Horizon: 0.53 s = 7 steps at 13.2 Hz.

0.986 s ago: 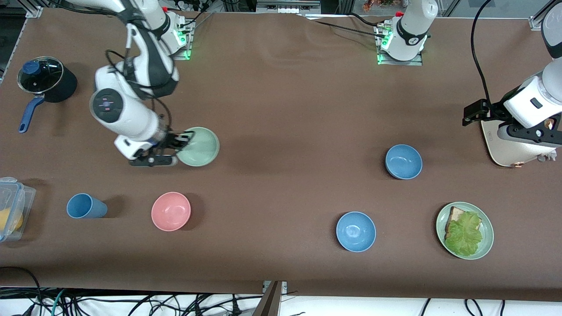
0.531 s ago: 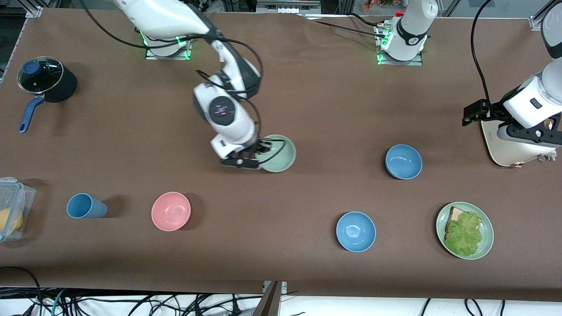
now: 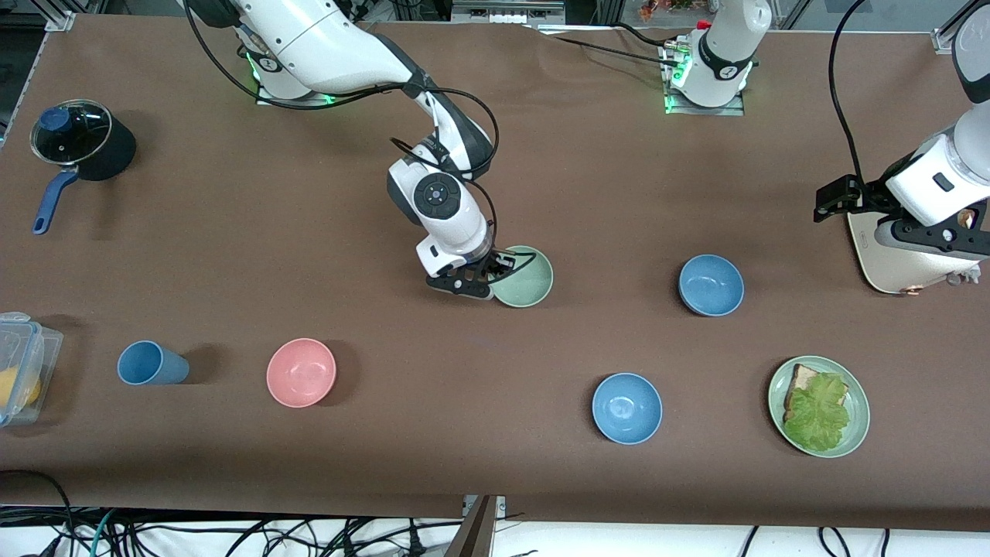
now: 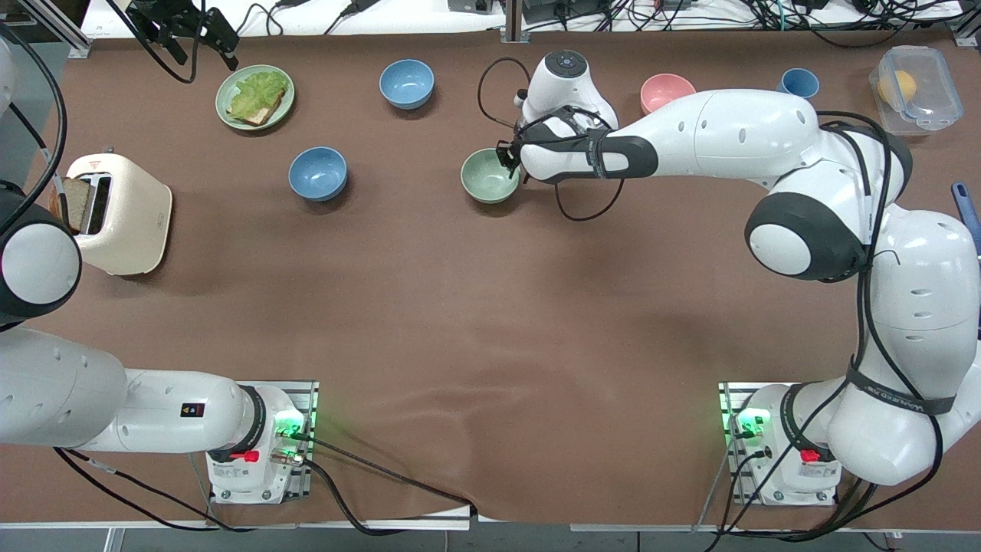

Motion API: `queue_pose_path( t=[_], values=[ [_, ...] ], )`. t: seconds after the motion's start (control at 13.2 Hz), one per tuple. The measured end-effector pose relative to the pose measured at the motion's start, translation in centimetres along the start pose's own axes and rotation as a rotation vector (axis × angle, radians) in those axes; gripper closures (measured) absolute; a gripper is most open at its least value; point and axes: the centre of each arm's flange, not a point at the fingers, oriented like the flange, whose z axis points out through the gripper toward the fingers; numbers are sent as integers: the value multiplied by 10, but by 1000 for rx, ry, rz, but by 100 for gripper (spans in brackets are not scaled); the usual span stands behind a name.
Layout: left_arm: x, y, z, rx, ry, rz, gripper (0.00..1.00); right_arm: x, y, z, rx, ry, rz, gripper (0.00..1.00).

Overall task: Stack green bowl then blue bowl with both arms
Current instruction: 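Open the right gripper to release the green bowl, then retract the right gripper while the left gripper reaches the blue bowl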

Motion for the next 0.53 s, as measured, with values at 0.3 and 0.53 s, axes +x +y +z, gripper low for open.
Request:
queue_pose_path(
  t=[0.3,0.53],
  values=[
    [2,1,4,-1,-8,1,0,72,37,-103,-65,80,43,13],
    [9,4,20,-5,-41,10,0,137,128,-214,-135,44,-43,0]
  ],
)
